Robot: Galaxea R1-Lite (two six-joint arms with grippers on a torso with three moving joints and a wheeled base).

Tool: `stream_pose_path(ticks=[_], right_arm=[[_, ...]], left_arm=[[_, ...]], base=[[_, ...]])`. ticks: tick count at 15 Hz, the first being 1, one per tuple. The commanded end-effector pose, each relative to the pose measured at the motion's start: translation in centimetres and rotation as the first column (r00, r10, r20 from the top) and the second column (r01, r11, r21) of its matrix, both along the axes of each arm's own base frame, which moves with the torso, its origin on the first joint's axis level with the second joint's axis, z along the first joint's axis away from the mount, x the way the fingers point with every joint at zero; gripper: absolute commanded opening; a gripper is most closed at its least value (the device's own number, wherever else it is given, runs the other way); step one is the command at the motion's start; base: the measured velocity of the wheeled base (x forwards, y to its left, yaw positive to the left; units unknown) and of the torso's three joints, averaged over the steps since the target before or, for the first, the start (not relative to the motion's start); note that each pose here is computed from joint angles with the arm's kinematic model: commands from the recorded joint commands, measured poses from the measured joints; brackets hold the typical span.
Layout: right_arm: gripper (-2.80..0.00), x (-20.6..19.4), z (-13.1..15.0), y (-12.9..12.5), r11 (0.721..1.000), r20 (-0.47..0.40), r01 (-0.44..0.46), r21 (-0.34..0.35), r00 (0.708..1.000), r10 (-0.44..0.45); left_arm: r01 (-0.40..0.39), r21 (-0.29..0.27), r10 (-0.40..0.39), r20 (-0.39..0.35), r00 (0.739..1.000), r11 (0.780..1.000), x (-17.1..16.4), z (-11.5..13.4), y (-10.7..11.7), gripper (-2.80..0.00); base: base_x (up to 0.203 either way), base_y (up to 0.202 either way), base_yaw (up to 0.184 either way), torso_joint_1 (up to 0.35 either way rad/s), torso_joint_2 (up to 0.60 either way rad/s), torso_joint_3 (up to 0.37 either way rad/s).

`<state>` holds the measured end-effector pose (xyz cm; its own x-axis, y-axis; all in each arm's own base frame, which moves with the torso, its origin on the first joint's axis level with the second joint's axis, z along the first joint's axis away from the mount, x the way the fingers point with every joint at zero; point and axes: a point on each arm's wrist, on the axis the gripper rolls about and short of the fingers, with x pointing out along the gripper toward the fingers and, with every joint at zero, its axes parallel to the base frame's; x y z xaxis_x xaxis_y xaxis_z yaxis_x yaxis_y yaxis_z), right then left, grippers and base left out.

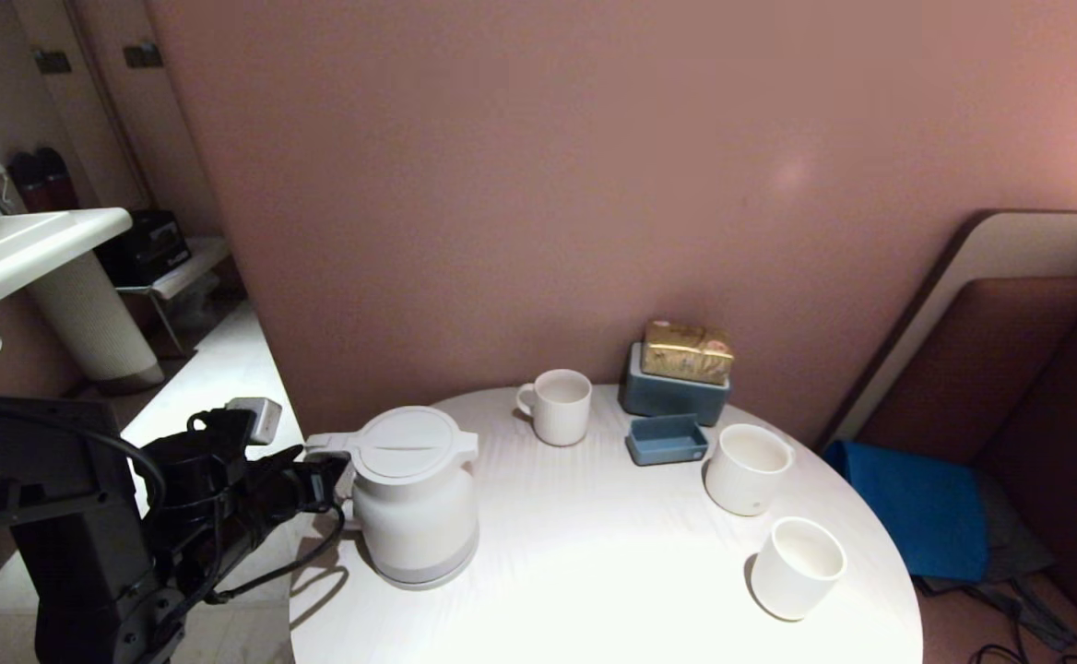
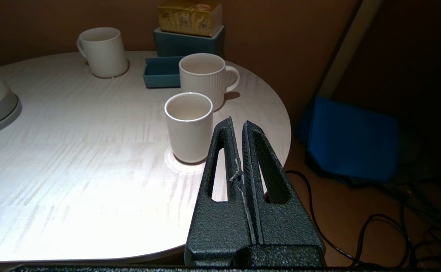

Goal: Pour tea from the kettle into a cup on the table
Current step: Pick up the kettle

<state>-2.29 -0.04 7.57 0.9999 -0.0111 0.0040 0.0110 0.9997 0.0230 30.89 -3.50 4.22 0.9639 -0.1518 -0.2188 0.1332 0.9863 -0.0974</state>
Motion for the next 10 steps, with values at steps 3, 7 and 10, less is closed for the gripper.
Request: stream_pose_path(ticks=[3,7,10], right_arm=[[-2.80,0.01,0.01,0.00,1.000,-0.001,0.000,0.000,1.000,0.000],[-2.80,0.01,0.01,0.00,1.000,-0.001,0.000,0.000,1.000,0.000],[-2.80,0.01,0.01,0.00,1.000,-0.001,0.000,-0.002,1.000,0.000]], left_arm=[[-0.002,-0.005,0.002,0.040,0.999,1.000,-0.07,0.37,0.03,-2.80],[0.000,-0.002,0.001,0.029,1.000,1.000,-0.24,0.16,0.02,-2.80],[-0.001,-0.001,0.001,0.029,1.000,1.000,-0.33,0.24,0.06,-2.80]], base=[[0.000,0.000,0.000,0.000,0.00,0.000],[0.000,0.000,0.000,0.000,0.00,0.000],[0.000,0.000,0.000,0.000,0.00,0.000]])
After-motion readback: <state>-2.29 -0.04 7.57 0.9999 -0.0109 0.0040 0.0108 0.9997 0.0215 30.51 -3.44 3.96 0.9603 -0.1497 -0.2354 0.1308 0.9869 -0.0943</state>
